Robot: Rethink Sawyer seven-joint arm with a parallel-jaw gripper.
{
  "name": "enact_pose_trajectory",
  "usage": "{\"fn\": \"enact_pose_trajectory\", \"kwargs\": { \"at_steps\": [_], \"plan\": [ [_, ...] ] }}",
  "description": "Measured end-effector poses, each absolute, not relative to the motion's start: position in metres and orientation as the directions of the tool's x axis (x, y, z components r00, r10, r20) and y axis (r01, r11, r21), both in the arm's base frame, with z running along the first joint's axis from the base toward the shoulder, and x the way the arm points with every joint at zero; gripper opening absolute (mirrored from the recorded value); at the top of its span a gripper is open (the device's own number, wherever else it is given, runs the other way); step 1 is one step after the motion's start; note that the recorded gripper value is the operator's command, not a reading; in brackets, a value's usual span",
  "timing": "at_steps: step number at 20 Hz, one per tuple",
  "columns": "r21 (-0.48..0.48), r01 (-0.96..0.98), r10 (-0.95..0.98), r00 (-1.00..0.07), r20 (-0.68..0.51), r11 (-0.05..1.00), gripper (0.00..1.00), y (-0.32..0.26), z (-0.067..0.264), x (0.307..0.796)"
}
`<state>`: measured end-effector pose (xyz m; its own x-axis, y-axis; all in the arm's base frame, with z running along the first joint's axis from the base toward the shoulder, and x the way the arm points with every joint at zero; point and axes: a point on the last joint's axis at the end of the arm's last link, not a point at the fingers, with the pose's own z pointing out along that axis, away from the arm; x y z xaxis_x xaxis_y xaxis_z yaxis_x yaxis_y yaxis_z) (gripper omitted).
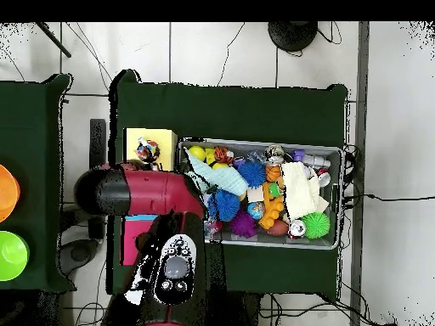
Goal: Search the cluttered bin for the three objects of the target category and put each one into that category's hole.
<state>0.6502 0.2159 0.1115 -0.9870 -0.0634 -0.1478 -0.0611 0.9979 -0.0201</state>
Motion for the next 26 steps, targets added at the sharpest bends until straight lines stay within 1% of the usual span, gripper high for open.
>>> {"fn": "enact_pose_trajectory", "kwargs": {
  "at_steps": [4, 6, 7, 8, 10, 11, 18, 23, 26],
  "plan": [
    [-0.001, -0.098, -0.098, -0.993, -0.066, 0.995, 0.00, 0.240, 0.130, 0.651],
    [0.005, -0.110, -0.110, -0.993, -0.046, 0.994, 0.00, 0.248, 0.137, 0.654],
    [0.011, -0.126, -0.126, -0.992, -0.031, 0.992, 0.00, 0.259, 0.148, 0.660],
    [0.013, -0.130, -0.129, -0.991, -0.030, 0.991, 0.00, 0.261, 0.151, 0.662],
    [0.015, -0.136, -0.135, -0.990, -0.033, 0.991, 0.00, 0.265, 0.157, 0.667],
    [0.016, -0.141, -0.140, -0.989, -0.051, 0.990, 0.00, 0.269, 0.165, 0.678],
    [0.013, -0.152, -0.150, -0.981, -0.124, 0.988, 0.00, 0.275, 0.177, 0.714],
    [0.008, -0.151, -0.148, -0.976, -0.160, 0.988, 0.00, 0.272, 0.176, 0.738],
    [0.004, -0.141, -0.138, -0.974, -0.182, 0.990, 0.00, 0.262, 0.170, 0.760]
  ]
}}
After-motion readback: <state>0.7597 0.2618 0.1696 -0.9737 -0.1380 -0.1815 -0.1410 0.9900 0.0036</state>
